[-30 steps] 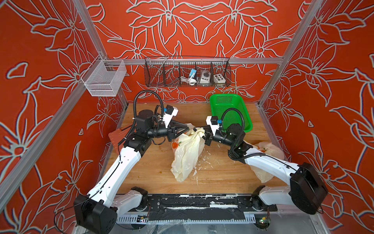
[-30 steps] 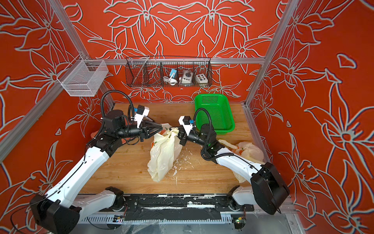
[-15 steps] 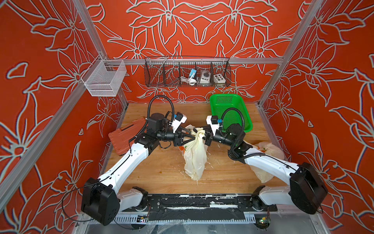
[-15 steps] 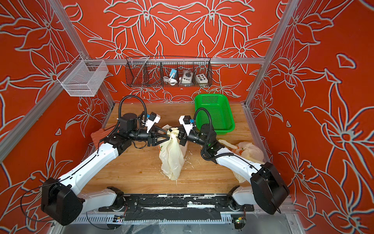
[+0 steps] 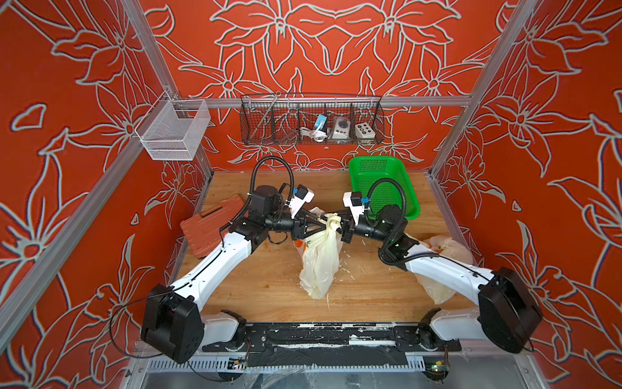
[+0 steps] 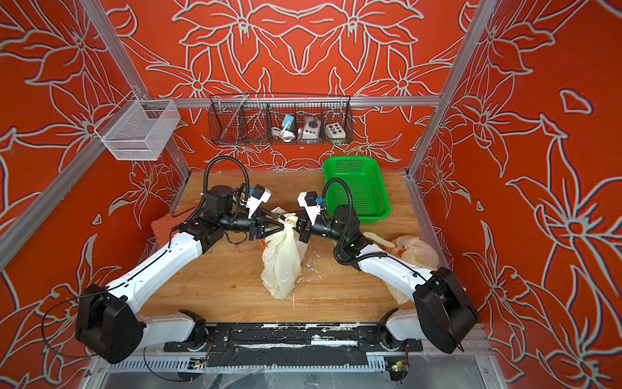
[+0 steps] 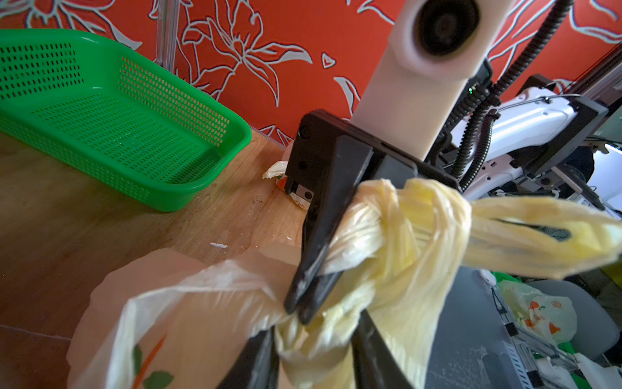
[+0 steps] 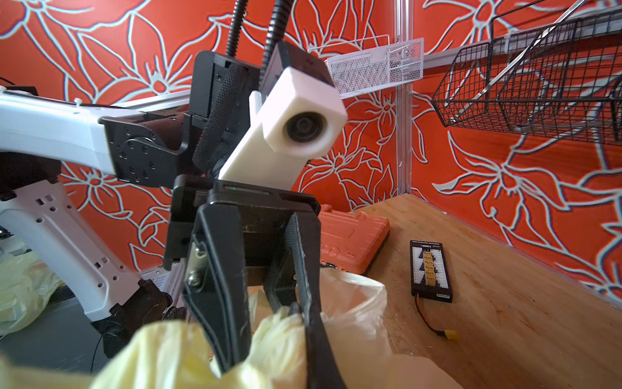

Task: Place the peach into a plastic bag & tie a knot
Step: Tie the plastic bag at the center of the board.

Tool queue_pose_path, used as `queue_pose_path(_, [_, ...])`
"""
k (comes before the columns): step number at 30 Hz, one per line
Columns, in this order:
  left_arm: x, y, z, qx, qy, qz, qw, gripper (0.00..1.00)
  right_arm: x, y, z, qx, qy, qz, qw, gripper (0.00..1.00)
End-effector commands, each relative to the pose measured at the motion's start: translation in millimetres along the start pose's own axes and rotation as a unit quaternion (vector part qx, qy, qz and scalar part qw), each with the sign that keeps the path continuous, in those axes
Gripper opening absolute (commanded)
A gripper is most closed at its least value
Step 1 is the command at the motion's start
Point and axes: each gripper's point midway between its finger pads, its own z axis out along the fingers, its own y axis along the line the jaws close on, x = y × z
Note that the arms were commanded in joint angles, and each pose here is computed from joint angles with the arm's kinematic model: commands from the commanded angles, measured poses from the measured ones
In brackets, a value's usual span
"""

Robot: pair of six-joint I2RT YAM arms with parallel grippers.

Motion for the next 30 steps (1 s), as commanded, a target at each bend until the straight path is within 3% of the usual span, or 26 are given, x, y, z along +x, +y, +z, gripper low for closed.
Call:
queue_pose_path(1, [-9.6, -5.7, 0.8, 0.013, -0.004, 0.017, 1.000, 0.25, -14.8, 7.9, 2.2, -0.023, -0.014, -0.013, 1.000, 0.00])
queue_pose_path(5, [-6.9, -6.7, 0.5, 0.015, -0.001, 0.021, 1.000, 0.05, -8.7, 1.4, 0.9, -0.002, 0.002, -0.012, 1.000, 0.00])
queue_pose_path(7, [-5.6, -6.7, 0.4, 0.014, 0.001, 0.023, 1.000, 0.00, -7.0, -1.9, -0.3, 0.009, 0.007, -0.008, 1.000, 0.00])
queue_pose_path(11, [-3.7, -2.5, -1.5, 0.006, 0.002, 0.026, 1.000, 0.00, -0.1, -11.1, -6.0, 0.038, 0.023, 0.005, 0.999, 0.07])
queue_pose_path(16, [-8.2, 15.1, -6.1, -0.035, -0.007, 0.013, 0.999, 0.00, 18.0, -29.8, -25.3, 0.115, 0.073, 0.028, 0.990, 0.25])
queue_pose_path(20, [-12.3, 29.9, -8.4, -0.071, -0.013, -0.002, 0.997, 0.00, 32.7, -34.5, -51.1, 0.179, 0.144, 0.053, 0.972, 0.34])
queue_pose_path(23, [-11.9, 39.2, -7.3, -0.087, -0.012, -0.017, 0.996, 0.00, 31.5, -35.0, -75.7, 0.234, 0.195, 0.070, 0.950, 0.35])
queue_pose_path(30, [-13.8, 63.7, -8.5, -0.142, -0.018, -0.048, 0.989, 0.00, -2.0, -16.4, -95.6, 0.307, 0.223, 0.105, 0.919, 0.44])
